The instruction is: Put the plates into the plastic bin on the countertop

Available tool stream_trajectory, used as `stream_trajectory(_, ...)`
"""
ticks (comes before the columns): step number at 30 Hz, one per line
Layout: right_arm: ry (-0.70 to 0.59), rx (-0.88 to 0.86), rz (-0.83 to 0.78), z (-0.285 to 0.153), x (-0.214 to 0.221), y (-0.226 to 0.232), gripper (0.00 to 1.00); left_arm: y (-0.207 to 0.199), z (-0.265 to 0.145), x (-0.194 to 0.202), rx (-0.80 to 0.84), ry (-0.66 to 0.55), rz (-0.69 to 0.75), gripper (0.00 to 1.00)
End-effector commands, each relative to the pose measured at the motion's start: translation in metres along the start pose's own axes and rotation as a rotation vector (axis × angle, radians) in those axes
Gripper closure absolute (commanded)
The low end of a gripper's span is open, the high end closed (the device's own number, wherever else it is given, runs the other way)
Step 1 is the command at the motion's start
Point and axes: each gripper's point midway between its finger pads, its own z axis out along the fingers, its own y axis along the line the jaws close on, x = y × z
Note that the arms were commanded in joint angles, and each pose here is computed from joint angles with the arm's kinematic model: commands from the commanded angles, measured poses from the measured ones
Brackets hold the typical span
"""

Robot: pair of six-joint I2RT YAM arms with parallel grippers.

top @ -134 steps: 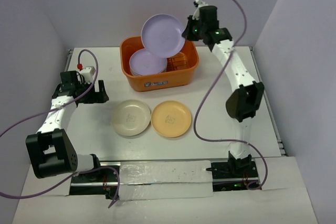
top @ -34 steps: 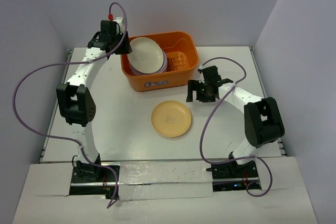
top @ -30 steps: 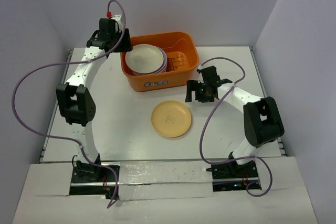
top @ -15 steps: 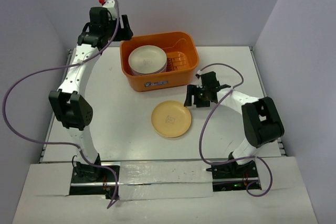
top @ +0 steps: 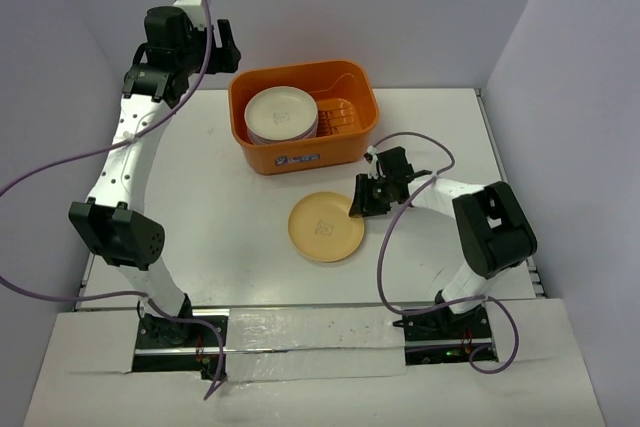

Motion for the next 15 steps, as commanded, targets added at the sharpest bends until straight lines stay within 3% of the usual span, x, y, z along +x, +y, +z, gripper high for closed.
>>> stream_trajectory(1, 0.039, 0.007, -0.010, 0.004, 0.015, -0.003, 0.71, 0.006, -0.016, -0.005, -0.022, -0.016, 0.016, 0.17)
stream_trajectory(4, 0.065, 0.002, -0.037, -0.003, 0.018, -0.001, 0.93, 0.008, -0.017, -0.005, -0.032, -0.018, 0.025, 0.16)
stream_trajectory(6, 0.064, 0.011, -0.088, -0.017, 0.019, -0.001, 1.00, 0.011, -0.017, -0.005, -0.041, -0.018, 0.034, 0.15)
stream_trajectory(10, -0.046, -0.005, -0.252, -0.074, -0.001, 0.009, 1.00, 0.022, -0.018, -0.004, -0.077, -0.015, 0.034, 0.04)
stream_trajectory(12, -0.160, -0.035, -0.349, -0.113, -0.023, 0.024, 1.00, 0.030, -0.021, -0.004, -0.091, -0.018, 0.017, 0.01)
stream_trajectory(15, -0.284, -0.087, -0.459, -0.159, -0.054, 0.058, 1.00, 0.042, -0.027, -0.001, -0.084, -0.010, -0.058, 0.01)
